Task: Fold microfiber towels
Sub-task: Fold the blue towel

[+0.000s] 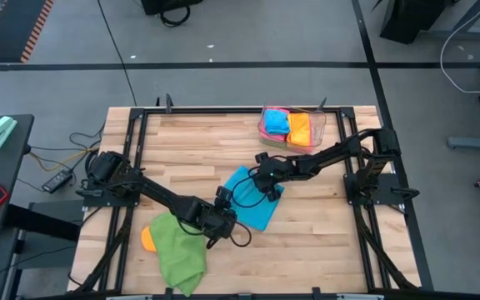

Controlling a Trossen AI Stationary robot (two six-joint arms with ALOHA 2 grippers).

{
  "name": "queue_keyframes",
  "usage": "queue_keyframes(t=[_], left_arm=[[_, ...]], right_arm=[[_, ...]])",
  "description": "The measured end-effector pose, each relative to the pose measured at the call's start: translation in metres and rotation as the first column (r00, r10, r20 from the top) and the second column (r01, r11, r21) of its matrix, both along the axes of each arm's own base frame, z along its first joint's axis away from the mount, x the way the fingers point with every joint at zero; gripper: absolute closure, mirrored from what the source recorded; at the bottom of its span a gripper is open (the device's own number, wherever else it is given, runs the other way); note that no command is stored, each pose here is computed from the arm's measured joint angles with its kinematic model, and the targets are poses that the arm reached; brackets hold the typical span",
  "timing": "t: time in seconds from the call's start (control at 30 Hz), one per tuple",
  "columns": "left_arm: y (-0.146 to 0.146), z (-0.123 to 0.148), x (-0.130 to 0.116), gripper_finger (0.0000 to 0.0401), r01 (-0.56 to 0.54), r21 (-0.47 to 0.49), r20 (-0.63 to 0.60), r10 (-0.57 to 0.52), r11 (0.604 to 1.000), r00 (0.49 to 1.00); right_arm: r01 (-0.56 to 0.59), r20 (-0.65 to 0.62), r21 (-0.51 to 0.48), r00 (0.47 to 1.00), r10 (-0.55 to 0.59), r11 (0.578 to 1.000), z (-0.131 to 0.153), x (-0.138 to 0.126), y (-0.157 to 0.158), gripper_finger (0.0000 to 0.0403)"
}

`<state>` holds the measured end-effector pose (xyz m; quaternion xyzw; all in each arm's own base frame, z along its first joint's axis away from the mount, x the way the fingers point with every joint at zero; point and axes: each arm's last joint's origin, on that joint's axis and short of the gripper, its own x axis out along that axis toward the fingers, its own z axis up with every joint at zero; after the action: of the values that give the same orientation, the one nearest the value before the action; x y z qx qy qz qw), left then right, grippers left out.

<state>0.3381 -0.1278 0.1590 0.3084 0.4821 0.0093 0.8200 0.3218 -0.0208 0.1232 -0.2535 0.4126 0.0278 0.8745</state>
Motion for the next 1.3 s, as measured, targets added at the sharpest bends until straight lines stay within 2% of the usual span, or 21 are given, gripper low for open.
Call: queue_keyframes(t=[0.13,0.4,0.67,0.93,1.07,1.17,1.3], left_arm=[[0.0,0.0,0.0,0.0242,0.001,0.001,-0.002,-0.001,1.0,1.0],[-0.01,0.01,-0.003,0.0255,0.028,0.023,-0.049,-0.027,0.999,0.998],[-0.01,0.011,-0.004,0.0266,0.027,0.03,-0.061,-0.025,0.999,0.998],[-0.009,0.011,-0.003,0.0262,0.015,0.02,-0.051,-0.014,1.0,0.999],[-0.009,0.011,-0.003,0.0266,-0.032,-0.013,-0.034,0.032,0.999,0.999],[-0.01,0.011,-0.003,0.0267,-0.028,-0.037,-0.042,0.026,0.999,0.999],[-0.011,0.011,-0.003,0.025,-0.027,-0.038,-0.042,0.025,0.999,0.999]], right_arm=[[0.022,0.002,0.015,1.0,-0.022,1.0,0.0,0.0,0.0,0.0396],[0.079,0.002,-0.04,0.997,-0.079,0.996,0.012,-0.005,-0.002,0.0399],[0.069,-0.037,-0.04,0.997,-0.07,0.997,0.029,-0.017,0.002,0.04],[0.075,-0.094,0.014,0.993,-0.074,0.997,0.017,-0.018,0.005,0.0401],[0.087,-0.1,0.024,0.991,-0.084,0.996,0.015,-0.018,0.005,0.0396],[0.074,-0.095,0.06,0.993,-0.068,0.995,0.015,-0.017,0.006,0.0392],[0.078,-0.096,0.085,0.993,-0.07,0.993,0.015,-0.018,0.007,0.039]])
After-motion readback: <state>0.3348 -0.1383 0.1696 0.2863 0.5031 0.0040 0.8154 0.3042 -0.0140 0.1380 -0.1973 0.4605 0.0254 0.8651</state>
